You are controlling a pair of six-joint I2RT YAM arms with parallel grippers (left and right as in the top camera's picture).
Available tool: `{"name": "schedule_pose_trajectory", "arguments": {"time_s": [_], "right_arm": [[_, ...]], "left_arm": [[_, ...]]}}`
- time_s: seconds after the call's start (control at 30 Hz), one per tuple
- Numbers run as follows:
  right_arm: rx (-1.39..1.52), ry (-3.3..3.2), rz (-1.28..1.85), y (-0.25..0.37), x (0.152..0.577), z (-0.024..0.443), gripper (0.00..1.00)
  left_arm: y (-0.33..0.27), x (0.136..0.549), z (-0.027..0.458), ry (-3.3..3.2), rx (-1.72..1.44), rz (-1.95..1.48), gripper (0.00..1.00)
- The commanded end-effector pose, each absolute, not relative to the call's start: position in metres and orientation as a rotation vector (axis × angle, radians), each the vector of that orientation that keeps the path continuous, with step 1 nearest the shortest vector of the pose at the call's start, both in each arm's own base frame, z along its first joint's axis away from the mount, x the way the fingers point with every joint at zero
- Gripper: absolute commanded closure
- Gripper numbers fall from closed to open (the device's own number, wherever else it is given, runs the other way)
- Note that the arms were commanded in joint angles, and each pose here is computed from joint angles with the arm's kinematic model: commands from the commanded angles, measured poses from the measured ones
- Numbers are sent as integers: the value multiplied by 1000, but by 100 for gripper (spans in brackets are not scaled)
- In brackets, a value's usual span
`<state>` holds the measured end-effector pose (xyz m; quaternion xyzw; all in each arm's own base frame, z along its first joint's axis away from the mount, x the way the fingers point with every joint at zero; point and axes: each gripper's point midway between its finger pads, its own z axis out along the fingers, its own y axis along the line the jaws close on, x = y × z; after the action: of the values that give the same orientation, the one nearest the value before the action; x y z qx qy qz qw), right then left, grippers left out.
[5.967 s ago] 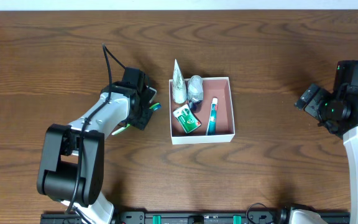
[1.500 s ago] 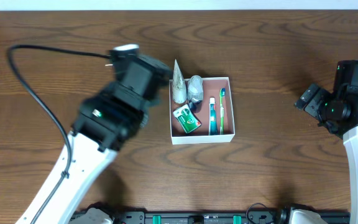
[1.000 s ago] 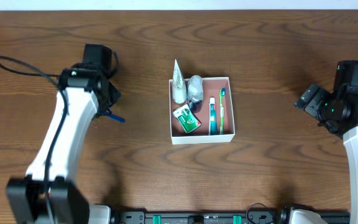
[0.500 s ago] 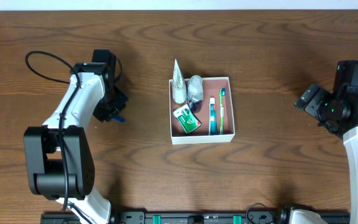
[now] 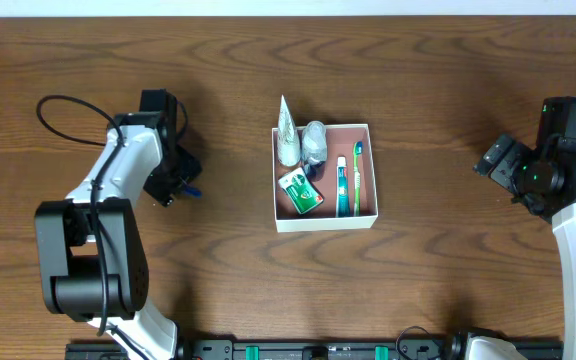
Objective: Pack container
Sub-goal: 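Withdraw the left gripper from the box toward the blue razor, then lower the left gripper onto the blue razor handle and grasp it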
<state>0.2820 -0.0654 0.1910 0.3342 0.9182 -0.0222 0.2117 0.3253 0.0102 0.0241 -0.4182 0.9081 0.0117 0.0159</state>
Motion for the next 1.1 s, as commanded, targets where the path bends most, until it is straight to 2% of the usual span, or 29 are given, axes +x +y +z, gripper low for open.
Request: {"name": "schedule_pose_trajectory", "arguments": {"time_s": [0.0,0.4,0.47,0.63,0.77,1.07], "right_arm": [[925,2546,-66,-68,283,194,1],[925,2546,-66,-68,283,194,1],[925,2547,-66,-68,283,193,1],[925,2547,-66,-68,283,193,1],[925,2547,-66,-68,283,193,1],[925,2546,-66,-68,283,194,1]], "left_arm": [[12,318,14,2838,-1317,52,44],[0,319,-9,2821,-1308,-82,44],[0,317,-11,2824,-1309,-79,58],[0,315,-11,2830,-1305,-76,73],[0,315,-11,2851,-1258,-75,94],[-4,317,-7,2960,-942,-105,94]]}}
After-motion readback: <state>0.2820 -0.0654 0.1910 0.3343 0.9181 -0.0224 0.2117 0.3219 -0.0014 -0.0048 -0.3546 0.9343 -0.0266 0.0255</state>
